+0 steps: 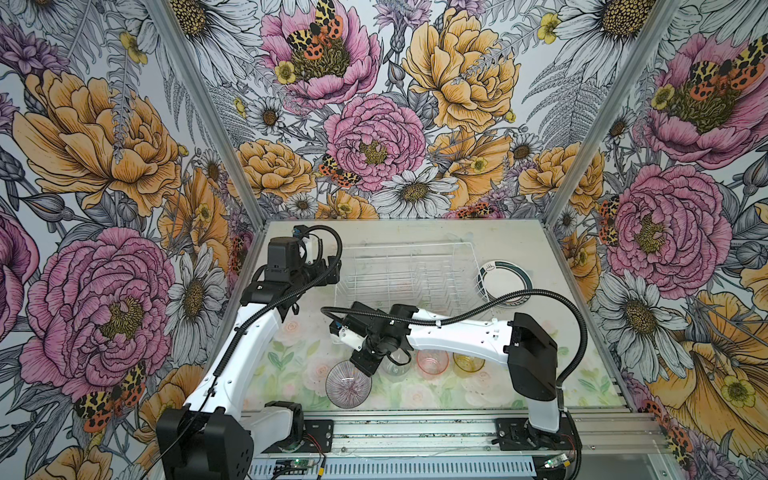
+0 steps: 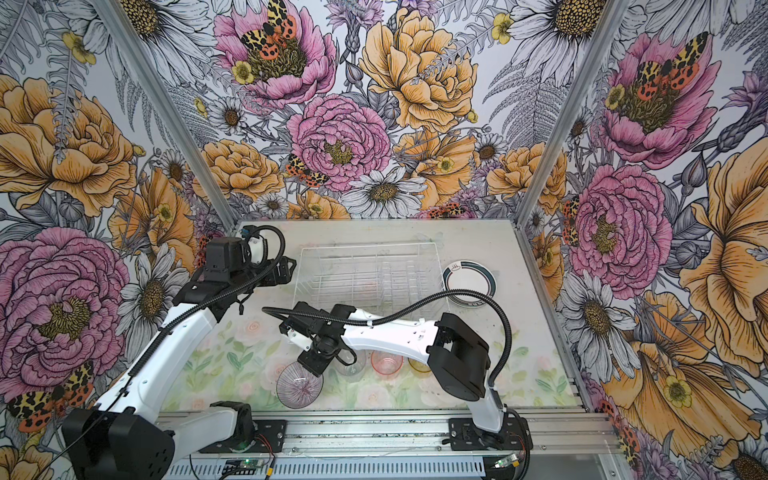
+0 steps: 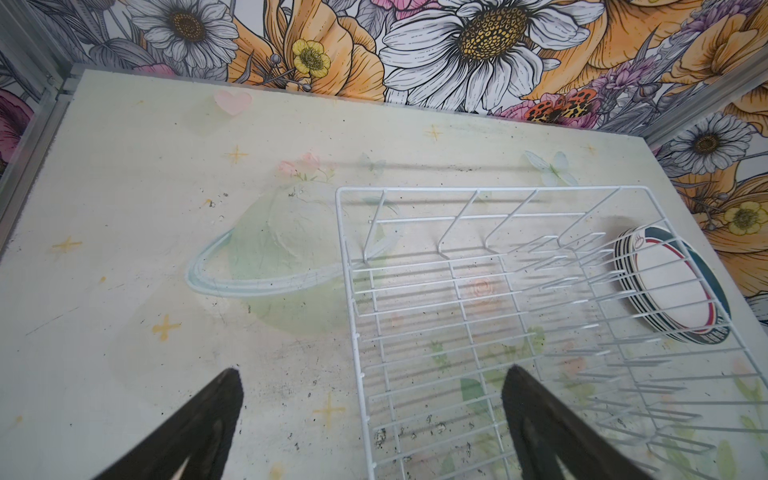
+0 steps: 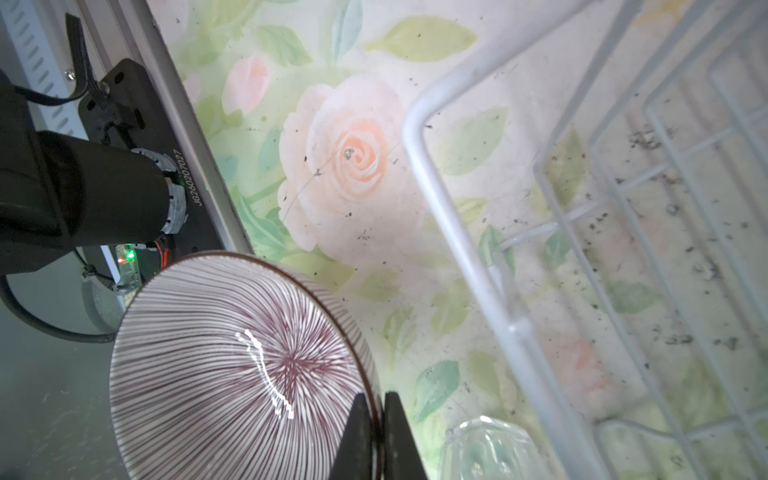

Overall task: Unload the mixed dishes from the dish rack
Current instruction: 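Carry the striped bowl toward the robot beside the clear glass with the right gripper, then lower the striped bowl onto the table beside the clear glass with the right gripper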

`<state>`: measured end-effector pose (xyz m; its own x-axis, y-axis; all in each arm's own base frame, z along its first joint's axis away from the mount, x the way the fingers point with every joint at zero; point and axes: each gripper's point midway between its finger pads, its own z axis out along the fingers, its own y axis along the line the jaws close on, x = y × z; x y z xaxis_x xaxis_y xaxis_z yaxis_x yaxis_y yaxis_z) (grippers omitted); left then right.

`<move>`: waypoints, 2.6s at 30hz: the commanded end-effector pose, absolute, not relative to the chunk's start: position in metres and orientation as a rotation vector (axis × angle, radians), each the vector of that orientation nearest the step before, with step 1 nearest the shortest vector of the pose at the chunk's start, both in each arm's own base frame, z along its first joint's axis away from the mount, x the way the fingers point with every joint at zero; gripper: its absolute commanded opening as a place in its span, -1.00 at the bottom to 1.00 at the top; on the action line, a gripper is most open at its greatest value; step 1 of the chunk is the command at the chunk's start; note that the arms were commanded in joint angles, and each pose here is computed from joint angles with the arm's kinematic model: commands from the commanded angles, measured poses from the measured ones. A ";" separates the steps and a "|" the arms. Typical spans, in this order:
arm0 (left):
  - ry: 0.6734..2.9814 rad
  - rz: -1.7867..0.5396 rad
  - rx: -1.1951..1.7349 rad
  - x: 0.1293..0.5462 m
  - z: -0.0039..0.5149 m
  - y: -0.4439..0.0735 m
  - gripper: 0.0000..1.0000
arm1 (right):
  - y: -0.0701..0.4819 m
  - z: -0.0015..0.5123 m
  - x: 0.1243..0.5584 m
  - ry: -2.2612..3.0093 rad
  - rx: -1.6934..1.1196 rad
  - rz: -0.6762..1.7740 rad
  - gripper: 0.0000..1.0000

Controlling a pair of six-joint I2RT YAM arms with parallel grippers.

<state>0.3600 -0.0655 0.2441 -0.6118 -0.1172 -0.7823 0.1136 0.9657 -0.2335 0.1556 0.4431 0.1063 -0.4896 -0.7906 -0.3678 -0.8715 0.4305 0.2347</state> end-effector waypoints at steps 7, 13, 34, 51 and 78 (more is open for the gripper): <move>2.153 -0.333 -0.019 0.365 0.261 -0.061 0.98 | 0.446 0.111 0.189 2.440 -1.353 0.490 -1.00; 2.150 -0.332 -0.023 0.364 0.262 -0.059 0.98 | 0.441 0.109 0.202 2.451 -1.321 0.465 -1.00; 2.158 -0.333 -0.028 0.366 0.257 -0.057 0.97 | 0.444 0.097 0.199 2.478 -1.366 0.524 -1.00; 2.166 -0.338 -0.024 0.366 0.254 -0.058 0.98 | 0.458 0.094 0.210 2.457 -1.299 0.550 -1.00; 2.164 -0.338 -0.024 0.367 0.255 -0.056 0.97 | 0.453 0.085 0.218 2.474 -1.272 0.510 -0.81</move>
